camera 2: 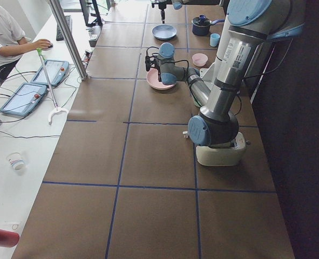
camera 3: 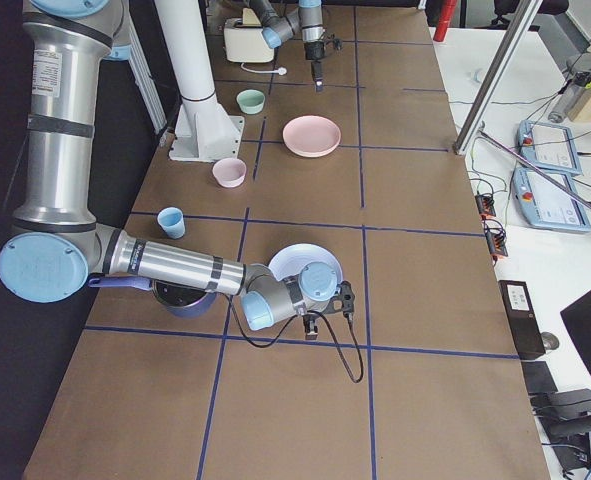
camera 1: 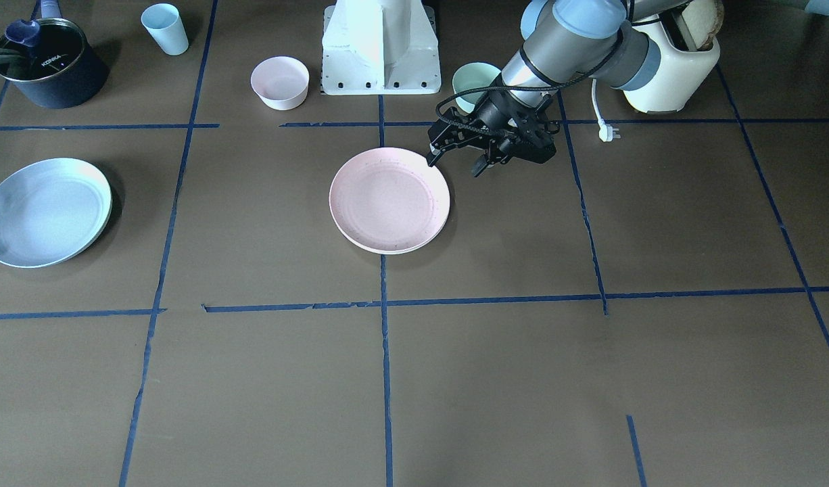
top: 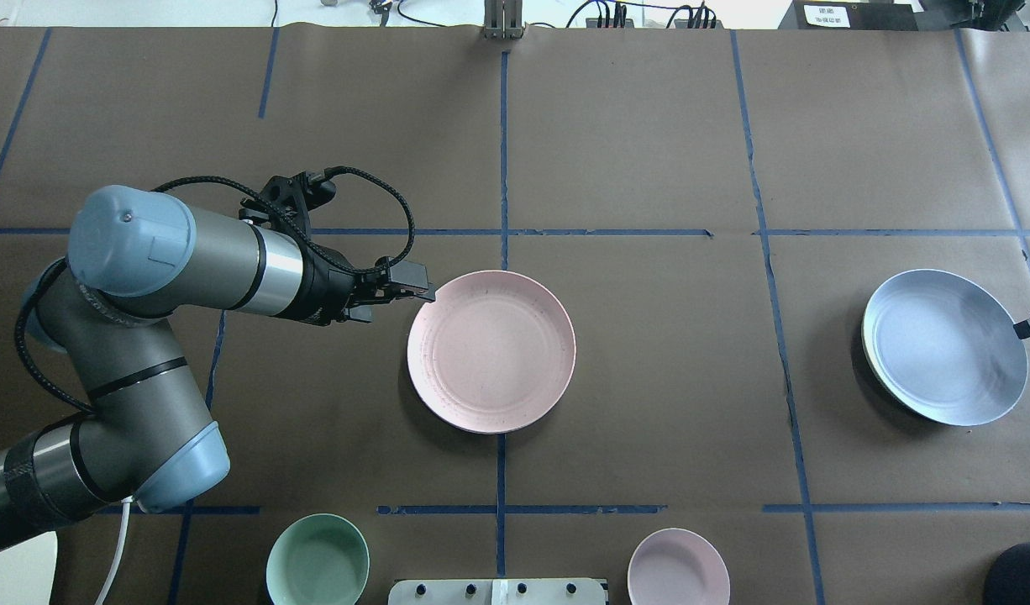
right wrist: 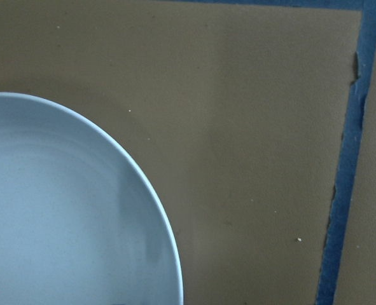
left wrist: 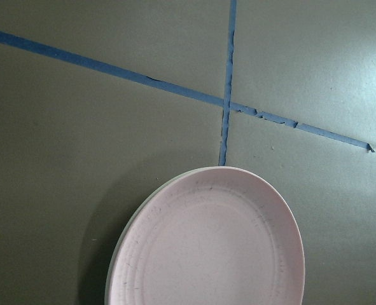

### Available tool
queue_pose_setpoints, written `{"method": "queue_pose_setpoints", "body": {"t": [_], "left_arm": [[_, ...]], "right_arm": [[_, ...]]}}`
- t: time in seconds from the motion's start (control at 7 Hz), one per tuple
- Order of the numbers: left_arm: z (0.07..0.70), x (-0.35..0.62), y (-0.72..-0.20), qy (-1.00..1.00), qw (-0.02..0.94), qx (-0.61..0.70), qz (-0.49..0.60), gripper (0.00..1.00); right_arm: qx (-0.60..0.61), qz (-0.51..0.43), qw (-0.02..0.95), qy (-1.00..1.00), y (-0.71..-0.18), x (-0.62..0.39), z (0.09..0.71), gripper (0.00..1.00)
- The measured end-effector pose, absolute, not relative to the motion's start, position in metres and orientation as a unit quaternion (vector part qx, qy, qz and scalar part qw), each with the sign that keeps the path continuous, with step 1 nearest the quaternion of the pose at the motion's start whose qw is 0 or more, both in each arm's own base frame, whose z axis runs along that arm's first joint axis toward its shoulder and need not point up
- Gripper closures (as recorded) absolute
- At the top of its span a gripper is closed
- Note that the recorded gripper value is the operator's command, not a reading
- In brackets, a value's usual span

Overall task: Stack three plates with pink and blue
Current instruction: 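Release the pink plate with the left gripper while the right gripper reaches the blue plate, then grasp and lift the blue plate rim with the right gripper while the left arm withdraws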

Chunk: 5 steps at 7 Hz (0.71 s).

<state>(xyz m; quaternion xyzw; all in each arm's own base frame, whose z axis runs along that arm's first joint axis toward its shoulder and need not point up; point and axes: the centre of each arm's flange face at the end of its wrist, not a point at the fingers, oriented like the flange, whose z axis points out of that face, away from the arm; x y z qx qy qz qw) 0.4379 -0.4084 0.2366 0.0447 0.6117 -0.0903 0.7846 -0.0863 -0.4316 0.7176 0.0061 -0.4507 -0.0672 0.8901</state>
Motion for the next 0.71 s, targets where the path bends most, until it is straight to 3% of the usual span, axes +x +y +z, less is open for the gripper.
{"method": "queue_pose_setpoints", "body": {"t": [0.14, 0.43, 0.57, 0.71], "left_arm": [[0.236, 0.438, -0.408, 0.612, 0.784, 0.045, -0.09, 0.0], [0.241, 0.426, -0.411, 0.61, 0.785, 0.048, -0.096, 0.0], [0.251, 0.408, -0.411, 0.607, 0.787, 0.051, -0.103, 0.0], [0.265, 0.386, -0.411, 0.601, 0.79, 0.055, -0.112, 0.0]], "right_arm": [[0.002, -0.071, 0.89, -0.451, -0.431, -0.093, 0.717, 0.38], [-0.005, -0.074, 0.889, -0.451, -0.431, -0.104, 0.716, 0.46], [-0.007, -0.077, 0.889, -0.451, -0.431, -0.108, 0.715, 0.81], [-0.008, -0.078, 0.889, -0.451, -0.431, -0.11, 0.715, 1.0]]}}
